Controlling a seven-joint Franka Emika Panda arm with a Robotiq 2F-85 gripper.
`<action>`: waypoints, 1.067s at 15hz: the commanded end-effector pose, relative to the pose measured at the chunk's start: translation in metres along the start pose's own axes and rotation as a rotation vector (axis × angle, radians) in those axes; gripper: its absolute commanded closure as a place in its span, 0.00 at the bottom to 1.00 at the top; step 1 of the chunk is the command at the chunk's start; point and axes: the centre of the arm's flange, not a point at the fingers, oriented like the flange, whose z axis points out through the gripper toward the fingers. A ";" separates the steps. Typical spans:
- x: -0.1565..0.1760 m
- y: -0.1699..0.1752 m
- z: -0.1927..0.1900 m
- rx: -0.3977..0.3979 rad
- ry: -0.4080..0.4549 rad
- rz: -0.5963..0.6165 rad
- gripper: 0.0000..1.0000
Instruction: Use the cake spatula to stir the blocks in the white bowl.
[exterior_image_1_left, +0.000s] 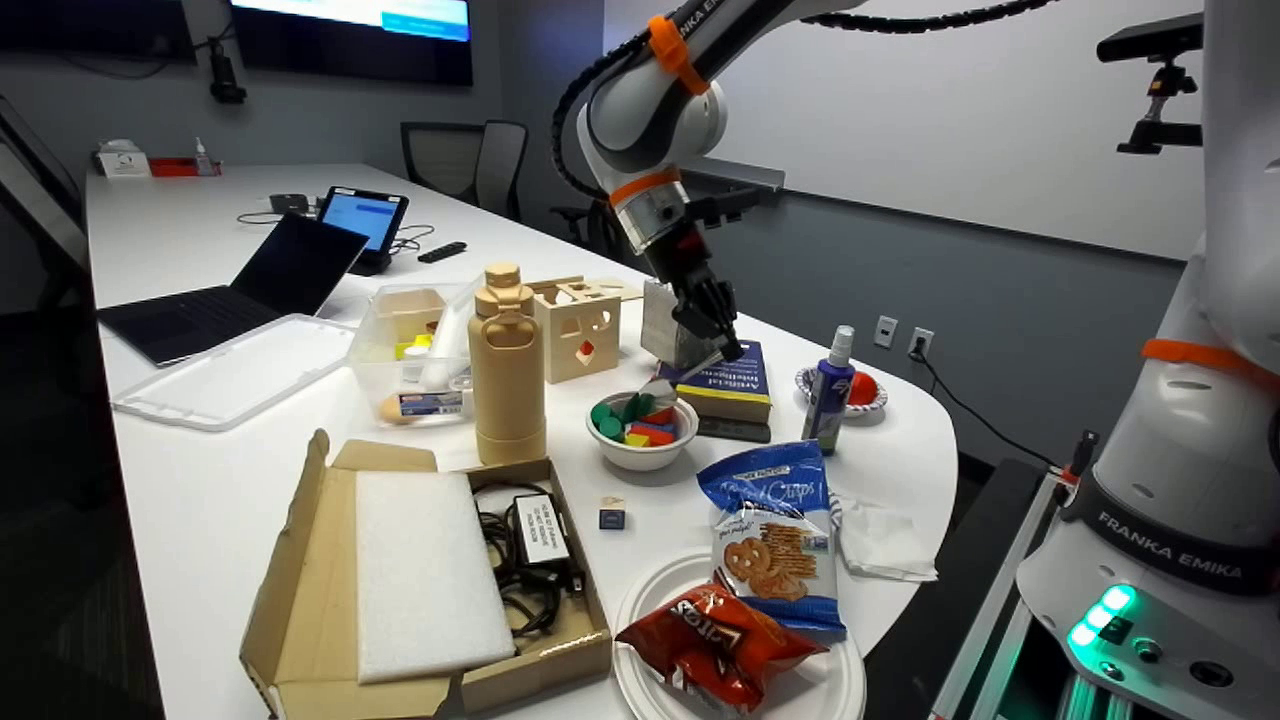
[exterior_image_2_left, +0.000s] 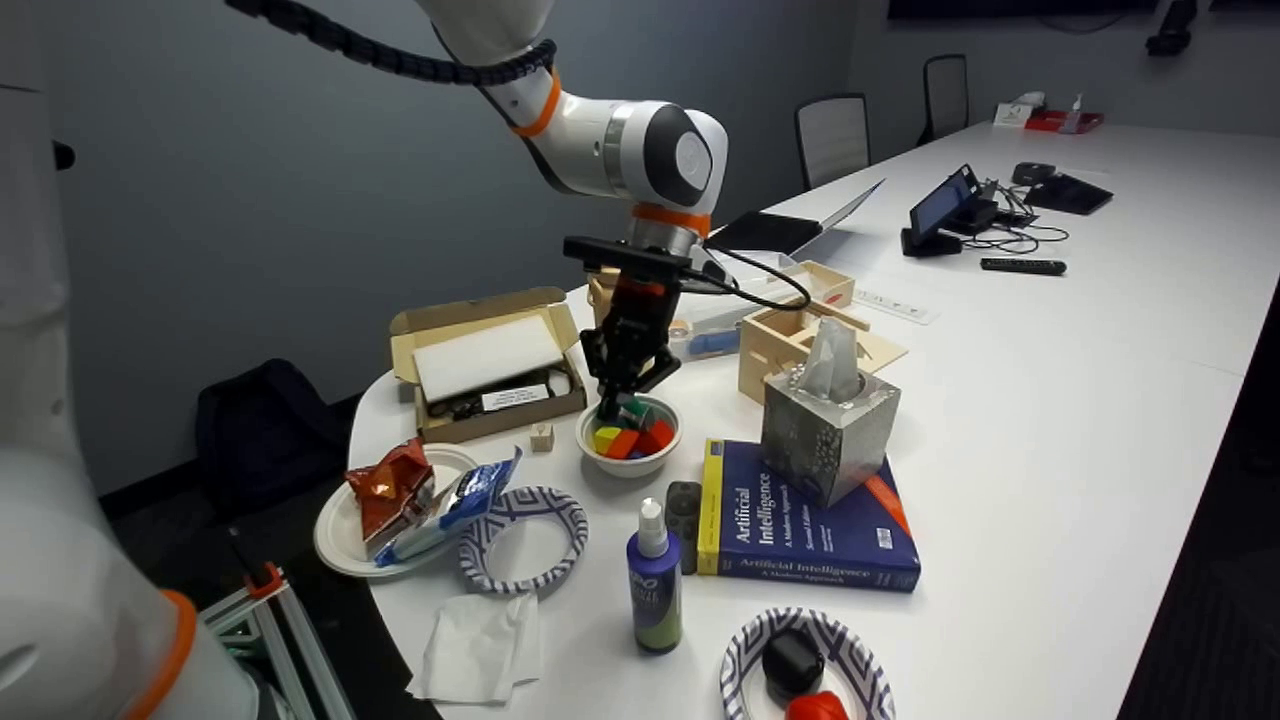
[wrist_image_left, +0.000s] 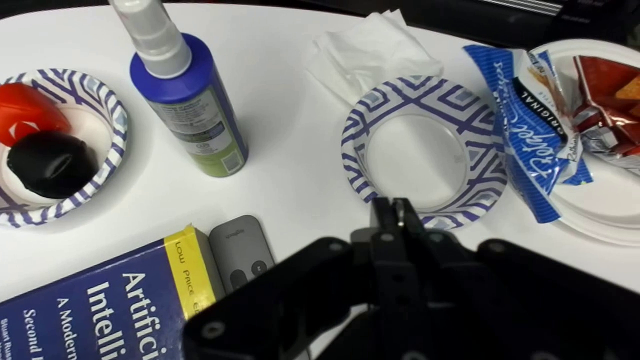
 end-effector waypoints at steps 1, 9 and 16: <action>0.001 -0.002 0.001 0.058 0.019 -0.011 0.99; 0.013 0.004 0.016 0.124 0.062 0.020 0.99; 0.018 0.011 0.025 0.139 0.058 0.035 0.34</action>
